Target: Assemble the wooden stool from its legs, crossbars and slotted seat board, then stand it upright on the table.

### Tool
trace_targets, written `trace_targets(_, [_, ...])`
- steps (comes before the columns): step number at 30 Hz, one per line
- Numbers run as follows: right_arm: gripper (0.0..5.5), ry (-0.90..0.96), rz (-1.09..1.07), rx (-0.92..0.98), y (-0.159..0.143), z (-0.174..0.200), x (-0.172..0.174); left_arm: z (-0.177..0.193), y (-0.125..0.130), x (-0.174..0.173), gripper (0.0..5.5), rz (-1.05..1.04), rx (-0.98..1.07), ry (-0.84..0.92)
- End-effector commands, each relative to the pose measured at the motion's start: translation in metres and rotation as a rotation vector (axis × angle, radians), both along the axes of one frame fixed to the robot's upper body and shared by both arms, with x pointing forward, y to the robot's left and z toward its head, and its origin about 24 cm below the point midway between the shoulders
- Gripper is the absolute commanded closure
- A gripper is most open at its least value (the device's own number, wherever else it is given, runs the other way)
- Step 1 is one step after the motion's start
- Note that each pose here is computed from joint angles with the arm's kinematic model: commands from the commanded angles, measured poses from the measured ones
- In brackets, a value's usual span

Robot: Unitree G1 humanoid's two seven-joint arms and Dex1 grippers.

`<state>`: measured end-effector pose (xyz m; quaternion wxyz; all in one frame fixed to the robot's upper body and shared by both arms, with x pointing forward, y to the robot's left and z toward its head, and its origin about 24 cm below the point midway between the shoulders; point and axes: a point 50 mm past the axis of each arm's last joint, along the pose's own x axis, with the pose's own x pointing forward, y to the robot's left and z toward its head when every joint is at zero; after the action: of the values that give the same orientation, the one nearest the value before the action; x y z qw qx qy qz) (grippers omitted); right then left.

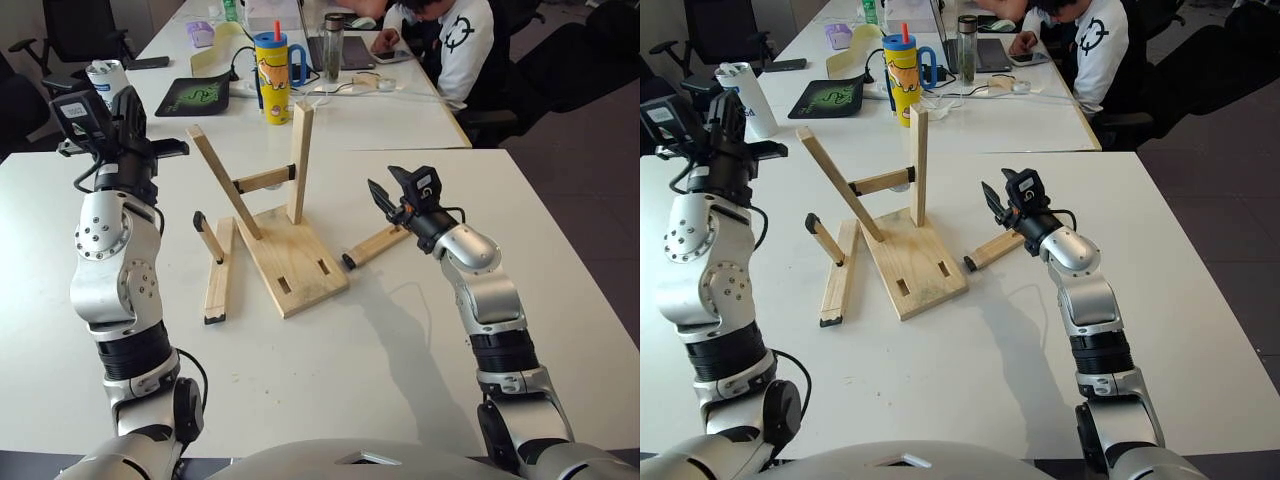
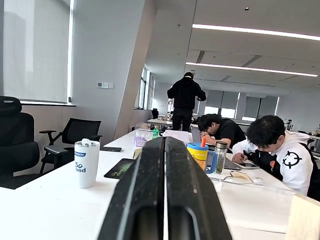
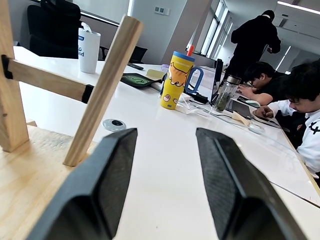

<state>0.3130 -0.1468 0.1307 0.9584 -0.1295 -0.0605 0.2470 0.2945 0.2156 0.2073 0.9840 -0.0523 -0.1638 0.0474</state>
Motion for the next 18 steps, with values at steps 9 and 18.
trace_targets(9, [3.33, -0.026, 0.005, 0.038, 0.004, 0.015, 0.002, -0.141, -0.006, 0.003, 5.48, 0.008, 0.053, 0.482])
trace_targets(18, [3.33, 0.003, 0.013, 0.024, 0.007, 0.005, -0.002, -0.047, -0.013, 0.007, 5.48, -0.082, -0.011, 0.028])
